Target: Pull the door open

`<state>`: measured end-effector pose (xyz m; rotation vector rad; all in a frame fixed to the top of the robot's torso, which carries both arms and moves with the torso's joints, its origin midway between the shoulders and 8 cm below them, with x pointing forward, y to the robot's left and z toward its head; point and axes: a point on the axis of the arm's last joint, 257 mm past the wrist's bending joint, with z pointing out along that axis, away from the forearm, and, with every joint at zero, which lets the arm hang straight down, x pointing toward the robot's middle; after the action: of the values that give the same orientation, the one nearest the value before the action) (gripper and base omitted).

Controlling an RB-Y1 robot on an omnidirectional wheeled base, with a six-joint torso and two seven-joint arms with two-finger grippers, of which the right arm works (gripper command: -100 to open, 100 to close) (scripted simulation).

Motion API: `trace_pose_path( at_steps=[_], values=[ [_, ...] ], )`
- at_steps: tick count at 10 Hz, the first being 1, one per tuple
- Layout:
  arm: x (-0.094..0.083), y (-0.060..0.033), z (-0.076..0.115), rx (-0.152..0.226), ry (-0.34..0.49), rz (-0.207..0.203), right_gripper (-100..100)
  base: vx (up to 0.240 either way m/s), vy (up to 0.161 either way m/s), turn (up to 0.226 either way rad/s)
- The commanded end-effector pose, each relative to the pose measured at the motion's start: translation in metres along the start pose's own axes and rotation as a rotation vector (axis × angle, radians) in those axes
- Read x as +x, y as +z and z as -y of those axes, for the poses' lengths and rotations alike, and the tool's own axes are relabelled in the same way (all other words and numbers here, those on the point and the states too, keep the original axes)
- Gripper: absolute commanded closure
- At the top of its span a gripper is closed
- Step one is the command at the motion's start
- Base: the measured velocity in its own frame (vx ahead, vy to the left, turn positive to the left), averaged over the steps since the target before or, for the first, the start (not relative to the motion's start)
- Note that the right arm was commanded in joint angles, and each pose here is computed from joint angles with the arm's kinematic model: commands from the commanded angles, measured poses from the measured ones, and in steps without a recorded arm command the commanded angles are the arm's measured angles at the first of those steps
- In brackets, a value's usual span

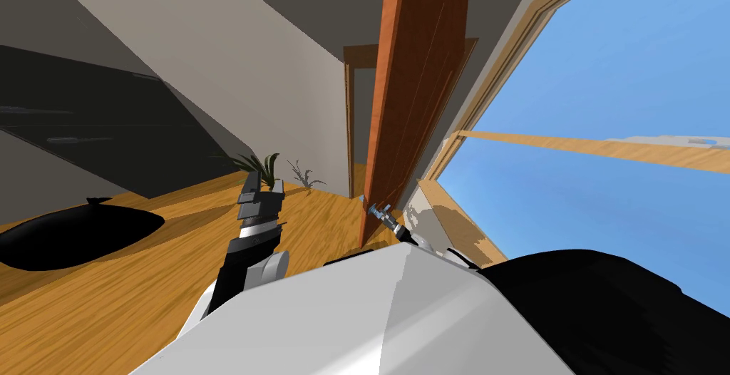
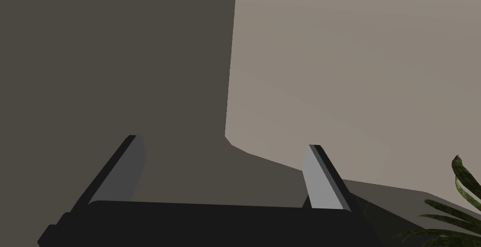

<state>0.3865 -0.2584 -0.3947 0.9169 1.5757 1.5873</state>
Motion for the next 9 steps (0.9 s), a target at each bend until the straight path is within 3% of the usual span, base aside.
trace_pose_path(
  at_steps=[1, 5, 9],
  values=[
    [0.0, -0.0002, 0.0, 0.0, 0.0, 0.0, 100, 0.003, 0.007, -0.006],
    [0.0, -0.0002, 0.0, 0.0, 0.0, 0.0, 100, 0.0, 0.0, 0.0],
    [0.013, -0.0186, 0.003, -0.006, -0.002, -0.045, 100, 0.03, 0.063, -0.012]
  ],
)
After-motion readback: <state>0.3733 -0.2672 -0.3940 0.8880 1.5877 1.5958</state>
